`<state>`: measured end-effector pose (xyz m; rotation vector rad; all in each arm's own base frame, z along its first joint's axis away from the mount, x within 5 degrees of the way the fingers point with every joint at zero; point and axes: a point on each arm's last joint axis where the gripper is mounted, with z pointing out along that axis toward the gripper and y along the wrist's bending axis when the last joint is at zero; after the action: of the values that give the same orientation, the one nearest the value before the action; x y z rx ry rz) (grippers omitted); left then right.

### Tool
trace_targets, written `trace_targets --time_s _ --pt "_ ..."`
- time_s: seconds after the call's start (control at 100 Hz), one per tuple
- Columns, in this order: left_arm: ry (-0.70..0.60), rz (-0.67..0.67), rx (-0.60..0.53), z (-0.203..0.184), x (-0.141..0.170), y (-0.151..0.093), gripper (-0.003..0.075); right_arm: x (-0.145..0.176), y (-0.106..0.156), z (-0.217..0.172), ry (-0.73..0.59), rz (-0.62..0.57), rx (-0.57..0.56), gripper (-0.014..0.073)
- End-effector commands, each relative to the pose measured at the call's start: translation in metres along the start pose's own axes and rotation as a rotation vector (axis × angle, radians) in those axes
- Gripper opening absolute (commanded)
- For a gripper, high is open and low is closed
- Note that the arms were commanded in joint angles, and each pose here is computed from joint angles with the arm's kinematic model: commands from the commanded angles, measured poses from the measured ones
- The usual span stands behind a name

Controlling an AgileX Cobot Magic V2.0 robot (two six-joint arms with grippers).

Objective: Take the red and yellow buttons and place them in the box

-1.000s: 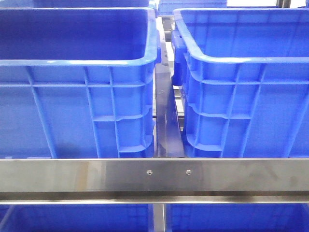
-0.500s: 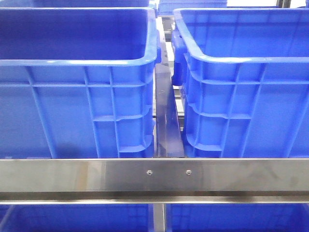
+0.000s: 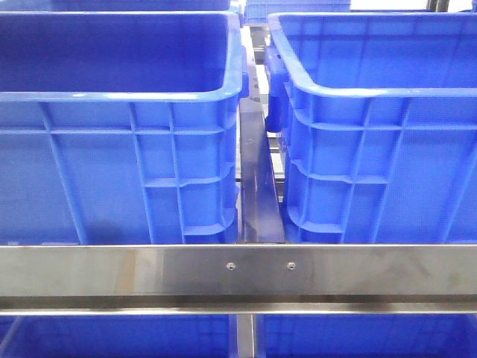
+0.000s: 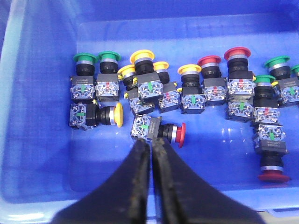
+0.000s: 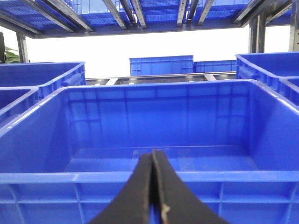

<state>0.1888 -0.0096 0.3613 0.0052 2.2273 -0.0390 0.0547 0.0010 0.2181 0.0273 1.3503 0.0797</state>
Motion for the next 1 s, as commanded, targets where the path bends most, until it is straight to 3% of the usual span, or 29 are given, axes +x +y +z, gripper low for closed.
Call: trace_targets --time_s 0.0,0.14,0.21,0.37,0.58,0.99 --pt "-0.104 -0.011 0.011 -0.010 -0.015 -0.001 0.0158 -0.016 0.000 -0.003 -0.129 -0.008 -0.002 -0.0068" --pt "-0.104 -0.013 0.012 -0.010 -0.015 -0.001 0.0407 -0.016 0.000 -0.003 -0.129 -0.008 -0.002 -0.0068" --pt "-0.106 -0.013 0.012 -0.010 -0.015 -0.001 0.0470 -0.016 0.000 -0.003 -0.129 -0.008 -0.002 -0.0068" --pt "-0.096 -0.022 0.047 -0.006 -0.018 -0.007 0.0477 -0.016 0.000 -0.003 -0.129 -0.008 -0.002 -0.0068" --pt "-0.042 0.047 0.157 0.017 -0.031 -0.039 0.0477 -0.016 0.000 -0.003 -0.129 -0.008 -0.002 -0.0068" --pt "0.098 0.109 0.240 0.103 -0.066 -0.099 0.0475 -0.016 0.000 -0.003 -0.129 -0.008 -0.002 -0.0068"
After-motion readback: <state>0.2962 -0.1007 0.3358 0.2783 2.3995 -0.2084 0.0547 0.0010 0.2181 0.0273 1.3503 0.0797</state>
